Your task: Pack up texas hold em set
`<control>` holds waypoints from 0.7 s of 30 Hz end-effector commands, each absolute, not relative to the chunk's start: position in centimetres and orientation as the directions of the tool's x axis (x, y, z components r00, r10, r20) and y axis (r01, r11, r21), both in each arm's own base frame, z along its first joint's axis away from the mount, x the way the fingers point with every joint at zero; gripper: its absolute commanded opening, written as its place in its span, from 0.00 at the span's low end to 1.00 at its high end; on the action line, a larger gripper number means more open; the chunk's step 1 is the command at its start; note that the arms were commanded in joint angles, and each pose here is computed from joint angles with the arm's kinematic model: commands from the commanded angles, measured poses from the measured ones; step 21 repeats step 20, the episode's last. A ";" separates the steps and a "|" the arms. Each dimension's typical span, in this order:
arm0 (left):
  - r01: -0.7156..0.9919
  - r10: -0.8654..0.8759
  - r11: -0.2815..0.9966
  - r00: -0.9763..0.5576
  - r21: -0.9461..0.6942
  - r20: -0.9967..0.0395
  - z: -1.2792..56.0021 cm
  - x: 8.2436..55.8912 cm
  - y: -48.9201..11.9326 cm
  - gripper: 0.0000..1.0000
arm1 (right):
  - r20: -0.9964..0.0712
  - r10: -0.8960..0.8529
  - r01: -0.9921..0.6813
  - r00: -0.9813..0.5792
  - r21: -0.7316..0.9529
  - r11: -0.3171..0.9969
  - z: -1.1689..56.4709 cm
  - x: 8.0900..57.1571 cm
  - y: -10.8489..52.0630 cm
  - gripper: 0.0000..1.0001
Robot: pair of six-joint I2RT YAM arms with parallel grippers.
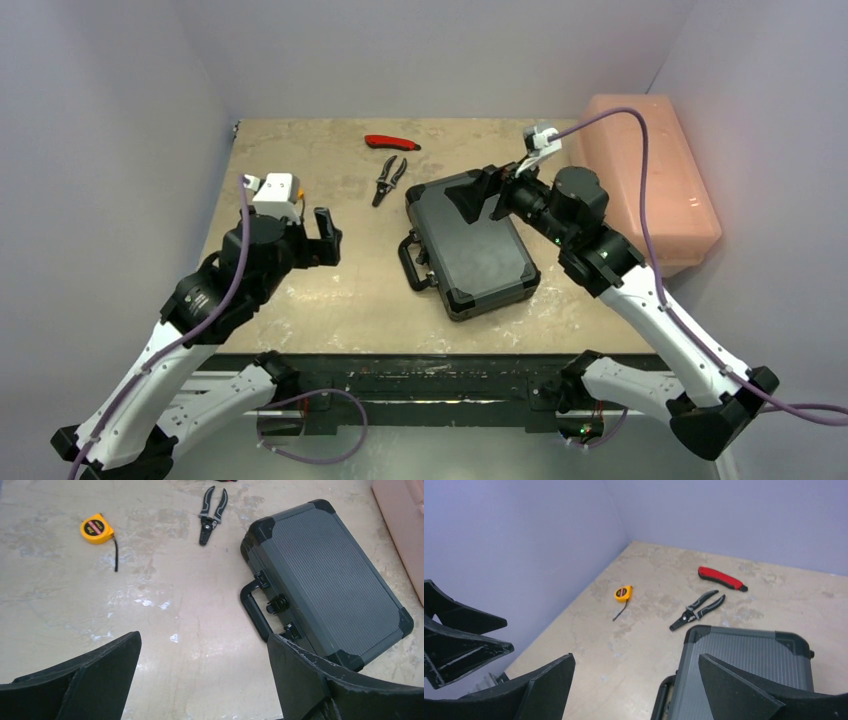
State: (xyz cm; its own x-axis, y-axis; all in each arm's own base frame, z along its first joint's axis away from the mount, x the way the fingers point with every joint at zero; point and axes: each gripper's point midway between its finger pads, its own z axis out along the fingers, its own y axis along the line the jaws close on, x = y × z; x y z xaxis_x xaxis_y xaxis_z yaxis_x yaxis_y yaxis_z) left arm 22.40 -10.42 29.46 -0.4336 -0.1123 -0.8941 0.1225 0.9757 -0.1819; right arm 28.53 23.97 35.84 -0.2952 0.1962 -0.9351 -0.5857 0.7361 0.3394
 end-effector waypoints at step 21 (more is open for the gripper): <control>0.058 0.041 0.998 -0.361 0.022 -0.932 27.8 21.5 -5.8 0.98 | -0.938 0.316 -0.603 -0.142 0.335 0.724 40.3 28.0 22.7 0.99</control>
